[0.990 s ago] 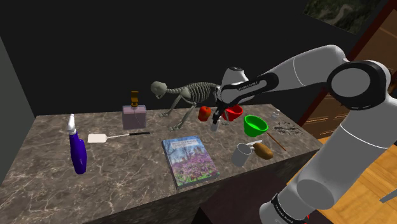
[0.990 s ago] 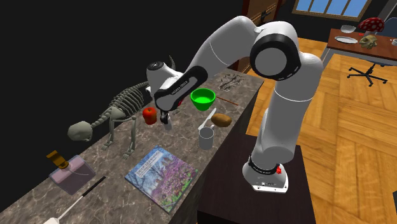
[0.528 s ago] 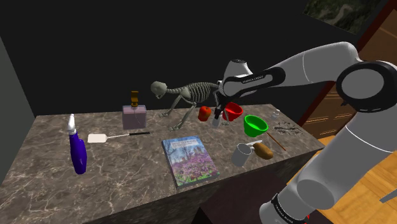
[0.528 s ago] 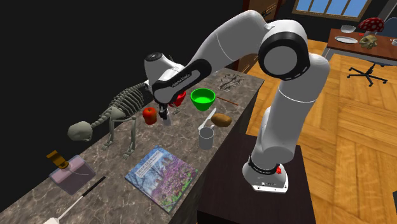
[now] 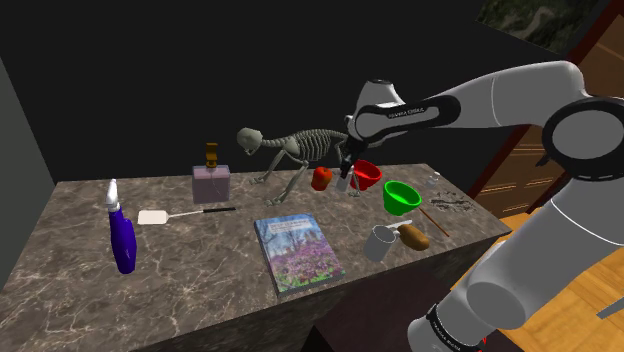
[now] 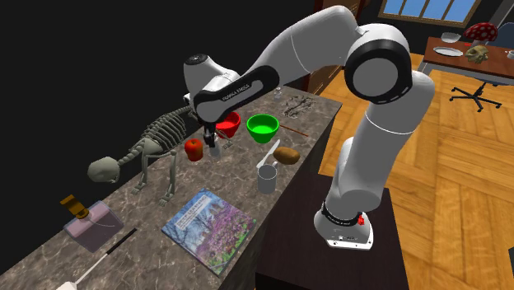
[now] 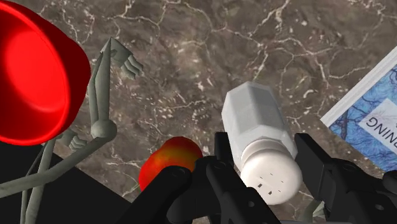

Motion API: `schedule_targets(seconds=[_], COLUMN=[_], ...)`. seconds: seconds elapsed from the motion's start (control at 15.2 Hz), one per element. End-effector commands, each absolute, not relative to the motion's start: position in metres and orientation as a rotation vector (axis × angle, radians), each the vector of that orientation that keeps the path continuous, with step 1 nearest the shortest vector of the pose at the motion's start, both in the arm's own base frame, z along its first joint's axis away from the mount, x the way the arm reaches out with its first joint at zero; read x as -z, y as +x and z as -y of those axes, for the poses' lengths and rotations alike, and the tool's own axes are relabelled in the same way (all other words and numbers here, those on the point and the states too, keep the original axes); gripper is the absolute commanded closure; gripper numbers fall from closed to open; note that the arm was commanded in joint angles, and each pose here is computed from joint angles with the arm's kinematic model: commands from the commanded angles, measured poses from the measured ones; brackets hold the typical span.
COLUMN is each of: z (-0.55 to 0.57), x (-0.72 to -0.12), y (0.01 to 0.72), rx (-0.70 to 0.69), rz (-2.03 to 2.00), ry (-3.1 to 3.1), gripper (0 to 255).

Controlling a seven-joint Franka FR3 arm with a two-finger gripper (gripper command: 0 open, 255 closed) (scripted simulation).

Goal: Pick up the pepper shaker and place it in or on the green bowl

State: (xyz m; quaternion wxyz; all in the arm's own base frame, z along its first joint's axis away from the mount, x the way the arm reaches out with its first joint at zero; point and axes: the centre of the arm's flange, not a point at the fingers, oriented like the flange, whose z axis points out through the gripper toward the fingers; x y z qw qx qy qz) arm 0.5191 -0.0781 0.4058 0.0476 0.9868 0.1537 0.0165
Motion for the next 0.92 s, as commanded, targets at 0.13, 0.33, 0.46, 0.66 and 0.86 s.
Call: schedule_targets(seconds=[0.13, 0.33, 0.46, 0.66, 0.86], z=[0.078, 0.078, 0.078, 0.102, 0.138], x=[-0.428, -0.444, -0.454, -0.459, -0.462], y=[0.519, 0.519, 0.519, 0.508, 0.491], rx=[-0.050, -0.050, -0.050, -0.050, -0.050], rz=[-0.469, -0.469, -0.469, -0.469, -0.469], ry=[3.010, 3.010, 3.010, 3.010, 3.010], gripper=[255, 255, 255, 255, 255])
